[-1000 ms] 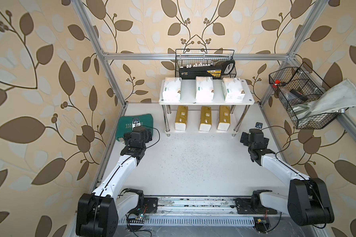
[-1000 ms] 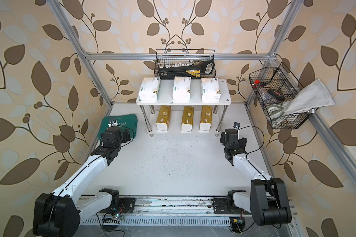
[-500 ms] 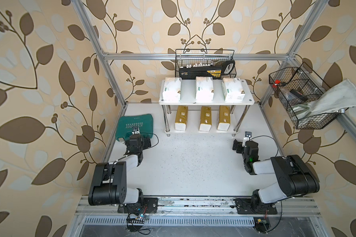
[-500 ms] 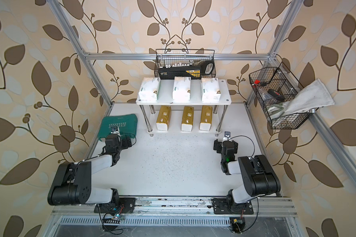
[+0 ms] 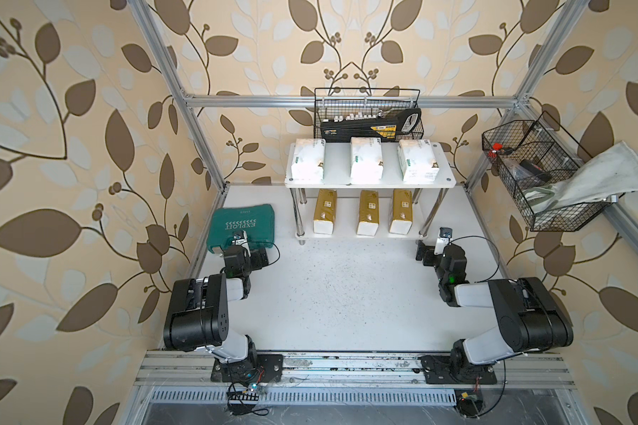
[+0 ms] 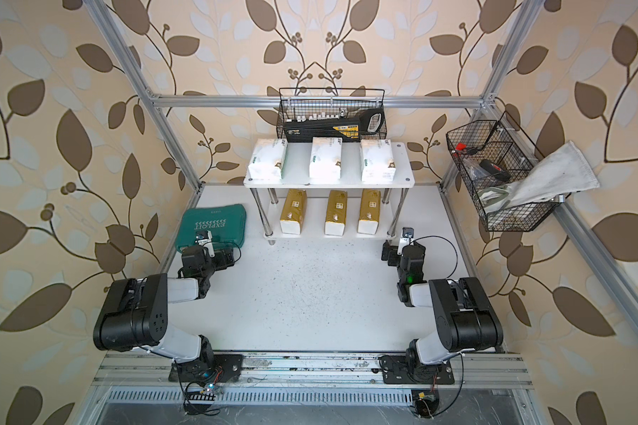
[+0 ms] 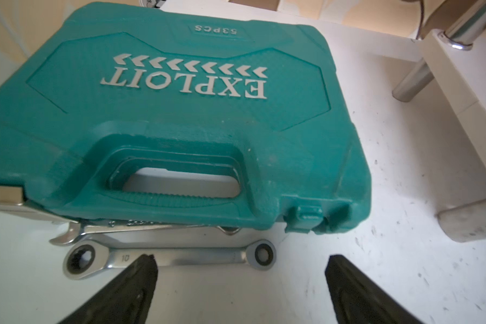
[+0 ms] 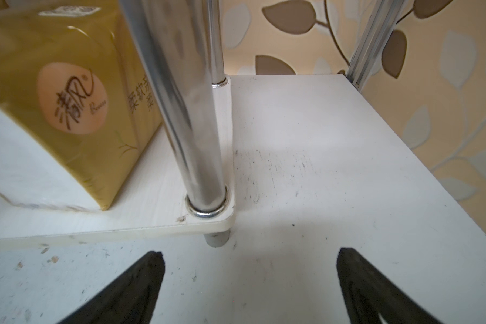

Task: Place the tissue boxes on the shelf by color
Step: Reset both arms

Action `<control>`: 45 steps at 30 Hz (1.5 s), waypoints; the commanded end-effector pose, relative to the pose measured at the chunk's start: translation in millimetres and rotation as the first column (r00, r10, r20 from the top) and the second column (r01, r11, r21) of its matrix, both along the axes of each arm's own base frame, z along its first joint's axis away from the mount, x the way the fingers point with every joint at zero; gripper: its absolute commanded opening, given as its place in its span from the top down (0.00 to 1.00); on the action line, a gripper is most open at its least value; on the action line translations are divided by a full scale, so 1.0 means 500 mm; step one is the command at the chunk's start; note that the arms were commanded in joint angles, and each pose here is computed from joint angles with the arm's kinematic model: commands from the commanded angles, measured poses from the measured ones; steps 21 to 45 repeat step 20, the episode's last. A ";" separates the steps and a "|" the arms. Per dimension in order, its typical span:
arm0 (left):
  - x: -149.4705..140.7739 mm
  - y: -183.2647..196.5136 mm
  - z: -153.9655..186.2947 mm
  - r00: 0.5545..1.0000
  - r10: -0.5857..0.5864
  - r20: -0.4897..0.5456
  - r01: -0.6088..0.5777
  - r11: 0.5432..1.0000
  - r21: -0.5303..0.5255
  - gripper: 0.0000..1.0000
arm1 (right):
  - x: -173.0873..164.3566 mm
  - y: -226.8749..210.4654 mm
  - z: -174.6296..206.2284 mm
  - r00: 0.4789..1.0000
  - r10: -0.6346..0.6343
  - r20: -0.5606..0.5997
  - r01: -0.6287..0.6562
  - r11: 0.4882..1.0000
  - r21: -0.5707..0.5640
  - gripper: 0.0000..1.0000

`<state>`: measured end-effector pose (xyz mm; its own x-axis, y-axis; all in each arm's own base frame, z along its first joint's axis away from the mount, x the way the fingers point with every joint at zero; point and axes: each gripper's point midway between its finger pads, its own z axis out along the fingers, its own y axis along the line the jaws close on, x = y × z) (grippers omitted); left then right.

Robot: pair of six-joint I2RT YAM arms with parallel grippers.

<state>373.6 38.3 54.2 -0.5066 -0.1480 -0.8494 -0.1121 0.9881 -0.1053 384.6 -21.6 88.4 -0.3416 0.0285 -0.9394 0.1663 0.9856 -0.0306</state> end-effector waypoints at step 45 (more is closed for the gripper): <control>0.023 -0.019 0.040 0.996 -0.054 0.072 0.054 0.999 -0.004 0.01 | 0.003 0.003 0.012 1.000 0.013 0.022 -0.013 1.000 0.005 0.01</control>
